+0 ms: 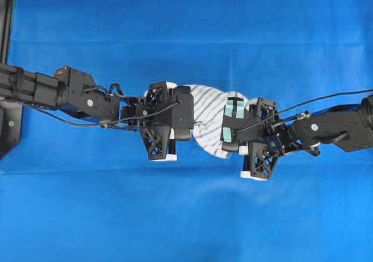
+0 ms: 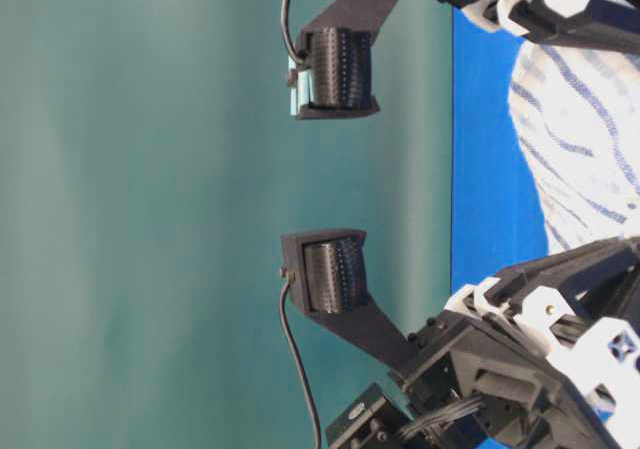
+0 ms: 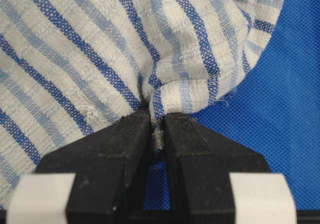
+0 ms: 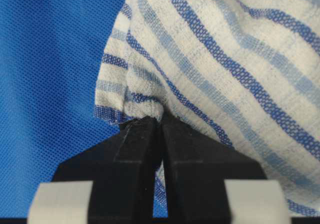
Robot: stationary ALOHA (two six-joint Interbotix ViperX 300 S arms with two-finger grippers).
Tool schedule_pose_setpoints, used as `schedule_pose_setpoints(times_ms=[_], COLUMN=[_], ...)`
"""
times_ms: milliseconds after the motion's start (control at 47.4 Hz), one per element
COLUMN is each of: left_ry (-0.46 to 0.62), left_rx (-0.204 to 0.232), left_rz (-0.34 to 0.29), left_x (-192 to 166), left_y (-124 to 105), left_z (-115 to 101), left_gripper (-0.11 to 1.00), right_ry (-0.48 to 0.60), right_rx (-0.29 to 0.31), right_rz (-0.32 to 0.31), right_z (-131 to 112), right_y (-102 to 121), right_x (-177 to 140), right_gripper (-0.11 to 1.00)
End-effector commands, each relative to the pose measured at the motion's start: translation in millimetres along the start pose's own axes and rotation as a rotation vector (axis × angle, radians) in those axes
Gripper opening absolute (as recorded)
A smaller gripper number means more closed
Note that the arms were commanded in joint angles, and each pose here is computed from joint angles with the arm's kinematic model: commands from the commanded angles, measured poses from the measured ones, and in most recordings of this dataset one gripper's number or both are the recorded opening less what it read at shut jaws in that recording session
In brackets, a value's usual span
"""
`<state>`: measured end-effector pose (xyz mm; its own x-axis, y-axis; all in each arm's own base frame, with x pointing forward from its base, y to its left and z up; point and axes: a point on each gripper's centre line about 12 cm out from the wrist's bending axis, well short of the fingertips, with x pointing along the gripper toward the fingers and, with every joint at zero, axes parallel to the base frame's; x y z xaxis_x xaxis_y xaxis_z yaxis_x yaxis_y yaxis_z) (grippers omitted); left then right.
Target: Lift the towel with both arms.
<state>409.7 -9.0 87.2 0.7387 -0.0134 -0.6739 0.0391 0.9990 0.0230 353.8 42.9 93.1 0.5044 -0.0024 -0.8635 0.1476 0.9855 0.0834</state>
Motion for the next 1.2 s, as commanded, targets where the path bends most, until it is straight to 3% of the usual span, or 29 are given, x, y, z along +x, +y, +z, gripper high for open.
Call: schedule_pose_setpoints(times_ms=[0, 211, 717, 1180], left_ry=[-0.038, -0.058, -0.079, -0.223], left_rx=[0.000, -0.001, 0.002, 0.012], left_rz=[-0.002, -0.005, -0.017, -0.009], left_x=[-6, -29, -144, -258], left_y=[-1, -2, -1, 3], left_z=[15, 40, 119, 189], left_gripper=[0.05, 0.05, 0.05, 0.05], right_ry=[-0.034, -0.094, -0.258, -0.366], right_rx=[-0.002, 0.018, 0.072, 0.069], right_rz=[0.019, 0.031, -0.054, -0.080], right_z=[6, 22, 95, 148], right_y=[2, 5, 0, 3], right_x=[-4, -25, -176, -270], right_gripper=[0.03, 0.03, 0.03, 0.03])
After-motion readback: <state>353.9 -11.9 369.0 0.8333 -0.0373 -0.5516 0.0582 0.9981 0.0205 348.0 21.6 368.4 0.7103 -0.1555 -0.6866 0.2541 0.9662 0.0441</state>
